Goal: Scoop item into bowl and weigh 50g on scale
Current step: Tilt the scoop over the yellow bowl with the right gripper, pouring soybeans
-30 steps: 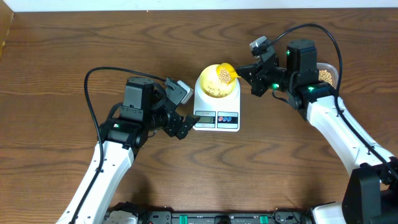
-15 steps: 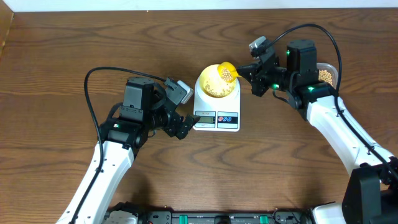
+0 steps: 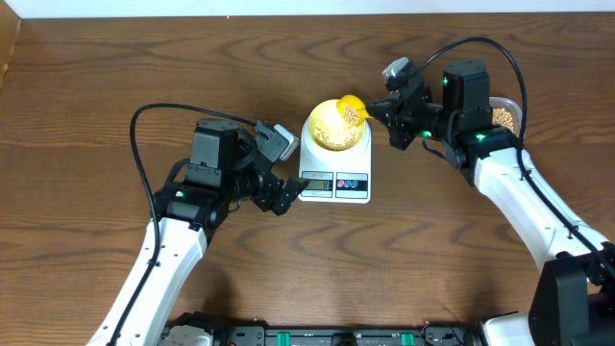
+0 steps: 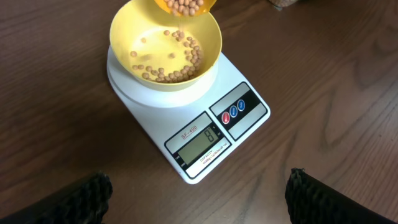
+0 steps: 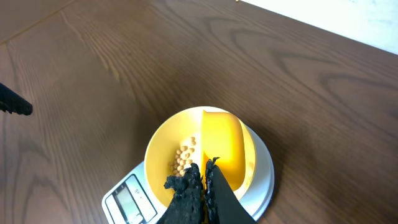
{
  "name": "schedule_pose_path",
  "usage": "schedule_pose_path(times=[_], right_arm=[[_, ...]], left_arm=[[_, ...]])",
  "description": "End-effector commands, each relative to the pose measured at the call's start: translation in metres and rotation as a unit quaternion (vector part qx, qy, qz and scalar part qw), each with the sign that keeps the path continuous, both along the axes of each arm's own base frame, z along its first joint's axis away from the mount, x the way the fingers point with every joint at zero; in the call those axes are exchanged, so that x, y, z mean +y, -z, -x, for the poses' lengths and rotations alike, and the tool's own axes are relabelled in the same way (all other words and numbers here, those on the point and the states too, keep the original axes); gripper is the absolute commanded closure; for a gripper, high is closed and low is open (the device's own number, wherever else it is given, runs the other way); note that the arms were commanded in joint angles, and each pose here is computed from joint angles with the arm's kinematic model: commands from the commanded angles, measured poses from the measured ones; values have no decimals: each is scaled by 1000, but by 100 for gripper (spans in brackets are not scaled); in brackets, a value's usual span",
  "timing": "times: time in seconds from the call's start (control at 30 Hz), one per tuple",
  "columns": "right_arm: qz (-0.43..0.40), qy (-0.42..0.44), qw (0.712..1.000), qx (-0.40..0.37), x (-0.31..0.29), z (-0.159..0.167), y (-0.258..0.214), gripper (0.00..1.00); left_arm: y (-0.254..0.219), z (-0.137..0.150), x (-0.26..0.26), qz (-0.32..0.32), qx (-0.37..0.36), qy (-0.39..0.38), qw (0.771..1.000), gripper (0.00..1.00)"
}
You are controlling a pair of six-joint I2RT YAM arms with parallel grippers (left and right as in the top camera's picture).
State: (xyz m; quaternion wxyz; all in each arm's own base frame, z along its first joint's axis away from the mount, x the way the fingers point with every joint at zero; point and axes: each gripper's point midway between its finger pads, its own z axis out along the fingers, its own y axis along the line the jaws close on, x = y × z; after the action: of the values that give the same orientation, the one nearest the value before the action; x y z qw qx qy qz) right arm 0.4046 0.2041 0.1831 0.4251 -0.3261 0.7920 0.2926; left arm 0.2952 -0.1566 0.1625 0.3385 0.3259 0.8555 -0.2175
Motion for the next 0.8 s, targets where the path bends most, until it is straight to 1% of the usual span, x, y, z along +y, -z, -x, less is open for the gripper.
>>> schedule_pose_path(times=[0.0,0.77], right_arm=[[8,-16,1000,-25,5,-2,-6,99],[50,-57,993,-88,5,-1,-5,99]], left_arm=[[-1,0,2,-2,-4,-2,1000,9],[-1,0,2,-2,-4,-2,1000,9]])
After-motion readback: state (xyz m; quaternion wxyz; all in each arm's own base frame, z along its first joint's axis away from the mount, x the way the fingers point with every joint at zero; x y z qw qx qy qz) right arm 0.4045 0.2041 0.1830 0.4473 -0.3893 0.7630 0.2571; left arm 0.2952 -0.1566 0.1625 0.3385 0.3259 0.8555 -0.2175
